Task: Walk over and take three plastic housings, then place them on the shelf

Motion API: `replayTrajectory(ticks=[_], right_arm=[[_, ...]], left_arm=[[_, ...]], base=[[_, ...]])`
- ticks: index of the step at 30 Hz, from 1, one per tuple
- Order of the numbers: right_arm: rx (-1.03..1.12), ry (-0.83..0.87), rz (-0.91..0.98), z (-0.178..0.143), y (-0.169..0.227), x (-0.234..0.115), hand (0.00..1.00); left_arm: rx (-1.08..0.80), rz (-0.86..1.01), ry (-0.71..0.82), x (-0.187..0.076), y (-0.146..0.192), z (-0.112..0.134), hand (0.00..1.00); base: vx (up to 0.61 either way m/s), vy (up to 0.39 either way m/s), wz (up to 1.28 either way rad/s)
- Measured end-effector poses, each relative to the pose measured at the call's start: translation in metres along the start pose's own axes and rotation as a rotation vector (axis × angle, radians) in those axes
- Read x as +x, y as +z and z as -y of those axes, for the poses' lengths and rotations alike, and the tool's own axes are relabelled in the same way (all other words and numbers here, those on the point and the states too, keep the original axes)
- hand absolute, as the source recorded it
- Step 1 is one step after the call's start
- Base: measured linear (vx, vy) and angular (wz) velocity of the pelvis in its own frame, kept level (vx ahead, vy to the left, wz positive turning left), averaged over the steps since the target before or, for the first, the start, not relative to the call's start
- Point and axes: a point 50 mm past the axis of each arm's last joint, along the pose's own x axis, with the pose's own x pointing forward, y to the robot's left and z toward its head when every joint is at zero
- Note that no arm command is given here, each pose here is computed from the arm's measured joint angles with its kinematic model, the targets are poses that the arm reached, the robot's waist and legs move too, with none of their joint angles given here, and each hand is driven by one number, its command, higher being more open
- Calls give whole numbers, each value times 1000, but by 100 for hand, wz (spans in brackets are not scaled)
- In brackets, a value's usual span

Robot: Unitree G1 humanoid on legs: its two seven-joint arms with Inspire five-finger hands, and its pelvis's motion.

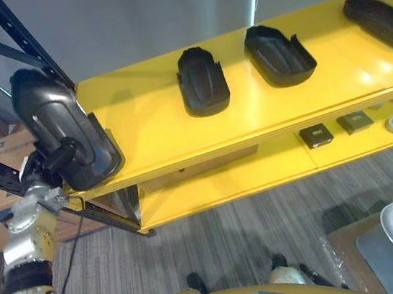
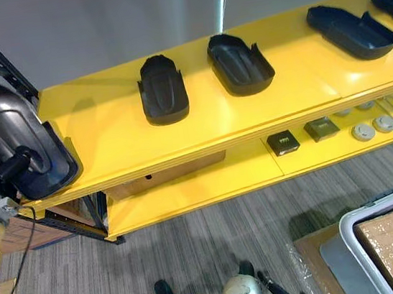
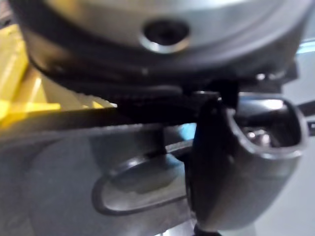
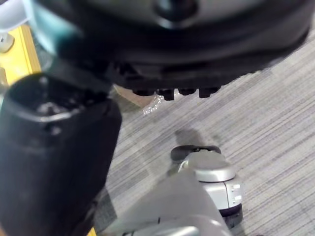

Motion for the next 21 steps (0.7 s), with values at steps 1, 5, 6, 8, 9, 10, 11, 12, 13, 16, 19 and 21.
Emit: replayTrajectory(ticks=[1,5,6,8,9,10,11,12,13,16,19,21], right_arm=[[1,9,18,-2,5,2,100],[5,30,58,-9,21,6,100],[7,37,70,-12,26,8,100],[9,47,94,-15,34,10,100],[9,51,103,-16,38,10,100],[10,54,110,-16,41,11,100],[27,57,122,-16,45,12,100],[26,58,127,-16,46,12,100],[26,60,139,-17,50,12,100],[19,53,155,-13,56,13,100],[16,51,156,-12,57,13,100],[16,53,155,-13,57,13,100]], left_arm=[[-1,19,-10,4,8,1,0],[25,101,-67,16,43,7,0],[28,124,-86,20,52,10,0],[34,157,-117,25,68,17,0],[38,169,-141,28,75,23,0],[44,169,-161,30,78,27,0],[51,171,-191,32,84,33,0],[54,173,-202,32,86,36,0],[63,172,-222,34,91,39,0],[67,156,-242,35,94,43,0],[63,126,-259,37,95,48,0],[59,106,-256,38,94,48,0]], base=[[48,-3,6],[58,-5,5],[33,-36,11],[9,-45,8],[4,-38,7],[10,-53,8],[6,-44,5],[-10,-54,1],[-31,-49,-4],[-36,-42,-6],[-28,-15,-8],[-18,-6,-8]])
